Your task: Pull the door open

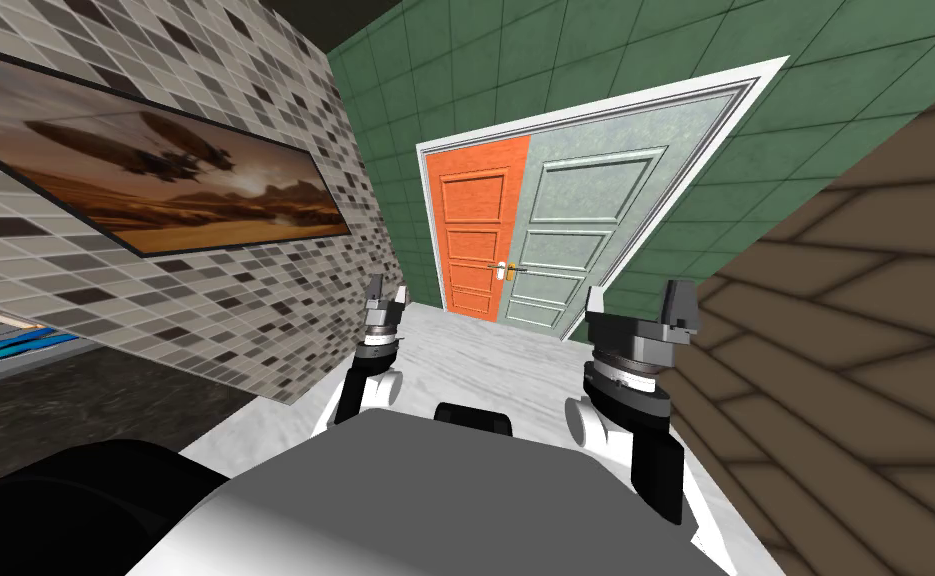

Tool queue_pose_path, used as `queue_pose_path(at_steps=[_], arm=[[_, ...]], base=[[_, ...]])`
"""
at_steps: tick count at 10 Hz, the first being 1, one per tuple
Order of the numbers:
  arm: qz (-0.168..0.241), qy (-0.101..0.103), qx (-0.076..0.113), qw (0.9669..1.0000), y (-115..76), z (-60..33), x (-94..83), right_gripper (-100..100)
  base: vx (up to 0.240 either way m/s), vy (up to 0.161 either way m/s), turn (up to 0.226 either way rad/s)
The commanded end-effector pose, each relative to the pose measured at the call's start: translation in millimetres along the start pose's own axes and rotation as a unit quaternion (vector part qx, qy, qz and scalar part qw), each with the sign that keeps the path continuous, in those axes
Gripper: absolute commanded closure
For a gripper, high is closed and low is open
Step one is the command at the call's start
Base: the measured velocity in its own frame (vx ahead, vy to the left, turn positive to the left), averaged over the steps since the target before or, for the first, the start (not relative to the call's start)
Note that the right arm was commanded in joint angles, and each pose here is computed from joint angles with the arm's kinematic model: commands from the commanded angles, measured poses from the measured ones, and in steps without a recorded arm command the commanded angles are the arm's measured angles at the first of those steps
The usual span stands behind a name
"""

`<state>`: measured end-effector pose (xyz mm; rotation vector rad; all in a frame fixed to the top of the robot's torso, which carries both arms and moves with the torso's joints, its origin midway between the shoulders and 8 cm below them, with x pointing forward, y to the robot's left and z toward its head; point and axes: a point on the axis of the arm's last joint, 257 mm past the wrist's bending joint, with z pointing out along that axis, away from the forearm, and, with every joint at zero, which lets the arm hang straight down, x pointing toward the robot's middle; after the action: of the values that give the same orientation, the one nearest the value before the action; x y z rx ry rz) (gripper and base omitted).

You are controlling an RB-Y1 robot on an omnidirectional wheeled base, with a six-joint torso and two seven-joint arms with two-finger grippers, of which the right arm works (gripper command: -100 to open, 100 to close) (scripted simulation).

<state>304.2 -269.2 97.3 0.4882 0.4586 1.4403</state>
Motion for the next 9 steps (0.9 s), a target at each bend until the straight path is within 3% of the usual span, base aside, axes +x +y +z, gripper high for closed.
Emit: queue_pose_path(at_steps=[1, 9], arm=[[-0.001, 0.002, 0.015, 0.9999, -15.8, -2.4, -1.0, -100], [-0.004, 0.004, 0.08, 0.9968, -83.7, -15.6, -8.5, -100]], base=[[0.091, -0.062, 0.031], [0.156, 0.008, 0.003]])
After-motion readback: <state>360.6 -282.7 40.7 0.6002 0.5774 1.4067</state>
